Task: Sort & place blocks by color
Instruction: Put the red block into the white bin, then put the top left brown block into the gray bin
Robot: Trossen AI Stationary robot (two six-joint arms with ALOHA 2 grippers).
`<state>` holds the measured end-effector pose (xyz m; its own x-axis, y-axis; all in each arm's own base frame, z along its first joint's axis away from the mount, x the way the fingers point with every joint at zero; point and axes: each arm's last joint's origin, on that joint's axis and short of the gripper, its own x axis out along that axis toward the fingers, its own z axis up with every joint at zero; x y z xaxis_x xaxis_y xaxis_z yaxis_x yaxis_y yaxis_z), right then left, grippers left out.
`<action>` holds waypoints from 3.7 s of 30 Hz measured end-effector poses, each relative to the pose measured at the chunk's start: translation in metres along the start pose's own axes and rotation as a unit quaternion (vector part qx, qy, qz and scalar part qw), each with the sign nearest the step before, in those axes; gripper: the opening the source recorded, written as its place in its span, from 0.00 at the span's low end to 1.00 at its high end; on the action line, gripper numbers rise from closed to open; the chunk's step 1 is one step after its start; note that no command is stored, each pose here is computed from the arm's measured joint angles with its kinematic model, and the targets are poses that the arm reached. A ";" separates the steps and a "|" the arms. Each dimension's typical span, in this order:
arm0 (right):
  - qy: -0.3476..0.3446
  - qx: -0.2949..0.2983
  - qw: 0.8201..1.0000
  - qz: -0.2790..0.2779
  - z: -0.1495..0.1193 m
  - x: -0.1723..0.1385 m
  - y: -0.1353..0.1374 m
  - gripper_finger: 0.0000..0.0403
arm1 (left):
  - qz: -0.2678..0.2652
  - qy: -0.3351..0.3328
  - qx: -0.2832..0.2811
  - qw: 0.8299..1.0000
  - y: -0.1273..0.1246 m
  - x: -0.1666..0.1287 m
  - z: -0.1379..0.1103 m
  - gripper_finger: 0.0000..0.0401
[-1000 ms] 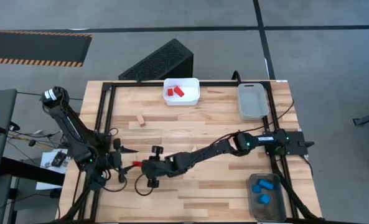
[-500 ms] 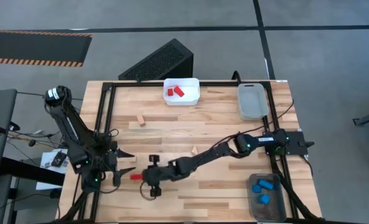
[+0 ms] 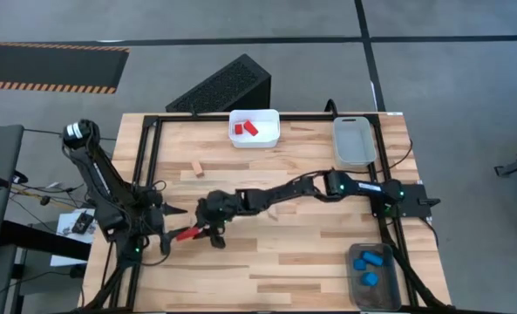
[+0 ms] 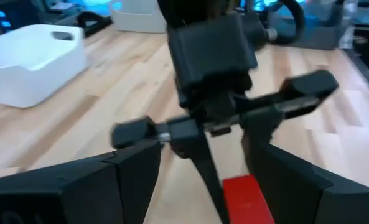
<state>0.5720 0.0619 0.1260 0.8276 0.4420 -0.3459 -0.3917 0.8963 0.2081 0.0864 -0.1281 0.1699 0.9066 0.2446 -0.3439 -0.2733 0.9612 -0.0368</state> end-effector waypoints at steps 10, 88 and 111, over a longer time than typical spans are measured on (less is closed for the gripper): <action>0.011 -0.047 0.998 -0.035 0.026 -0.034 -0.037 0.29 | 0.050 0.004 0.000 0.999 0.023 0.003 0.008 0.60; 0.129 0.197 0.919 -0.316 -0.009 -0.302 -0.201 0.30 | 0.192 0.028 0.106 0.975 0.182 0.161 0.087 0.60; 0.139 0.191 0.918 -0.320 0.016 -0.301 -0.189 0.55 | 0.195 0.110 0.052 0.973 0.184 0.157 0.070 0.60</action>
<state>0.4031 -0.2409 0.2057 0.6837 -0.1299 -0.7181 0.3511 0.9212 0.1677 0.2013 0.0958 0.1751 0.6462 0.5710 -0.5064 -0.5382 0.8114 0.2281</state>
